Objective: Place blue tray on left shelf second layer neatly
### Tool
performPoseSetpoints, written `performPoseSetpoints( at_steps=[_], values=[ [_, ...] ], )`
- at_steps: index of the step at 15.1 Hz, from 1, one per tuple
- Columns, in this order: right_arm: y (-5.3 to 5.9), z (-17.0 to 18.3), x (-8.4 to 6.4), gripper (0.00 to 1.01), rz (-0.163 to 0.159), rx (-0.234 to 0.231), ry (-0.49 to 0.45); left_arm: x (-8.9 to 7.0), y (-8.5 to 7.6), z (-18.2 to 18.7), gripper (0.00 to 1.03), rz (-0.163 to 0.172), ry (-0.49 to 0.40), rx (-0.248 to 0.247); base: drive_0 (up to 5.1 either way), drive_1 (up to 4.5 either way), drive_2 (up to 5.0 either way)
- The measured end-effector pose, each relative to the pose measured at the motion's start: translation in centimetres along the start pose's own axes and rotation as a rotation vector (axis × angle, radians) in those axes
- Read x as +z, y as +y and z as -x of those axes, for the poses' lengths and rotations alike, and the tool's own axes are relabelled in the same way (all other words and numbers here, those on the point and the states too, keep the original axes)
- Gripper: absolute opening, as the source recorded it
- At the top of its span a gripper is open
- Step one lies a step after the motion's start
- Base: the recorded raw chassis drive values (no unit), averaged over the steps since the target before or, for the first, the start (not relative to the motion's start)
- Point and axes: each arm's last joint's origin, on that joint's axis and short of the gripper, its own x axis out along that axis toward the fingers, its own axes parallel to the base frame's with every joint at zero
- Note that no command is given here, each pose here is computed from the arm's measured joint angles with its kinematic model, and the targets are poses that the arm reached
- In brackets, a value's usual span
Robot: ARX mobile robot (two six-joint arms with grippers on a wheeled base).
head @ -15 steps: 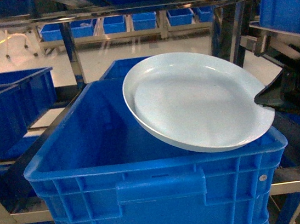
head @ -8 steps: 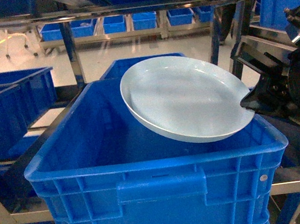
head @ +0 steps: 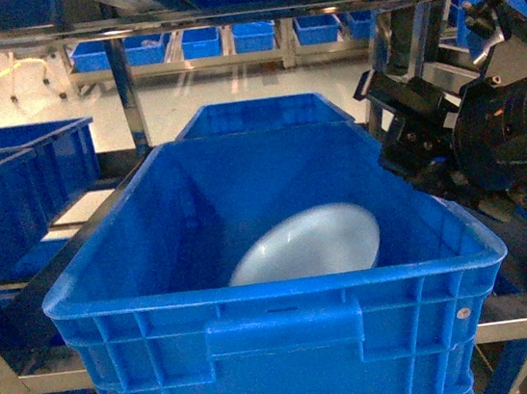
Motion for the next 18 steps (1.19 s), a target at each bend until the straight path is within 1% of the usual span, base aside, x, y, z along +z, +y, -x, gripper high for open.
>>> performPoseSetpoints(
  at_steps=[1,2,3,4,5,6,7,8,9,10,11,12,13,14,15,16,17,18],
  values=[
    [0.3,0.2,-0.2,0.51,0.006,0.014,0.000,0.0,0.0,0.0,0.98,0.000,0.000,0.000,0.0,0.00,0.0],
    [0.1,2.4,-1.0,0.77,0.001,0.053,0.025,0.0,0.0,0.0,0.98,0.000,0.000,0.000,0.0,0.00,0.0],
    [-0.7,6.5,-2.2,0.99,-0.017,0.114,0.035,0.0,0.0,0.0,0.98,0.000,0.000,0.000,0.0,0.00,0.0],
    [-1.1,7.5,-2.9,0.97,-0.018,0.122,0.064,0.0,0.0,0.0,0.98,0.000,0.000,0.000,0.0,0.00,0.0],
    [-2.0,8.9,-3.9,0.98,-0.015,0.114,0.098,0.0,0.0,0.0,0.98,0.000,0.000,0.000,0.0,0.00,0.0],
    [-3.0,10.8,-4.5,0.98,0.006,0.110,0.118,0.0,0.0,0.0,0.98,0.000,0.000,0.000,0.0,0.00,0.0],
    [-3.9,12.7,-4.3,0.98,0.031,0.090,0.091,0.0,0.0,0.0,0.98,0.000,0.000,0.000,0.0,0.00,0.0],
    [-4.4,14.0,-4.3,0.98,0.055,0.079,0.062,0.0,0.0,0.0,0.98,0.000,0.000,0.000,0.0,0.00,0.0],
    [-4.9,15.6,-4.2,0.98,0.096,0.057,0.014,0.0,0.0,0.0,0.98,0.000,0.000,0.000,0.0,0.00,0.0],
    [-5.4,17.5,-3.9,0.98,0.149,0.040,-0.064,0.0,0.0,0.0,0.98,0.000,0.000,0.000,0.0,0.00,0.0],
    [-6.0,19.5,-3.7,0.98,0.215,0.007,-0.145,0.0,0.0,0.0,0.98,0.000,0.000,0.000,0.0,0.00,0.0],
    [-7.1,22.3,-3.9,0.98,0.286,-0.054,-0.207,0.0,0.0,0.0,0.98,0.000,0.001,0.000,0.0,0.00,0.0],
    [-8.2,24.6,-4.7,0.98,0.313,-0.080,-0.220,0.0,0.0,0.0,0.98,0.000,0.000,0.000,0.0,0.00,0.0],
    [-8.9,25.5,-4.7,0.98,0.309,-0.100,-0.220,0.0,0.0,0.0,0.98,0.000,0.001,0.000,0.0,0.00,0.0],
    [-10.2,24.7,-5.4,0.77,0.516,-0.115,-0.557,0.0,0.0,0.0,0.98,0.000,0.001,0.001,0.0,0.00,0.0],
    [-9.8,23.9,-6.4,0.37,0.598,-0.115,-0.668,0.0,0.0,0.0,0.98,0.000,0.000,0.001,0.0,0.00,0.0],
    [-10.4,23.4,-7.0,0.11,0.602,-0.127,-0.661,0.0,0.0,0.0,0.98,0.000,0.000,0.001,0.0,0.00,0.0],
    [-10.5,23.4,-7.1,0.02,0.608,-0.126,-0.670,0.0,0.0,0.0,0.98,0.000,0.000,0.000,0.0,0.00,0.0]
  ],
)
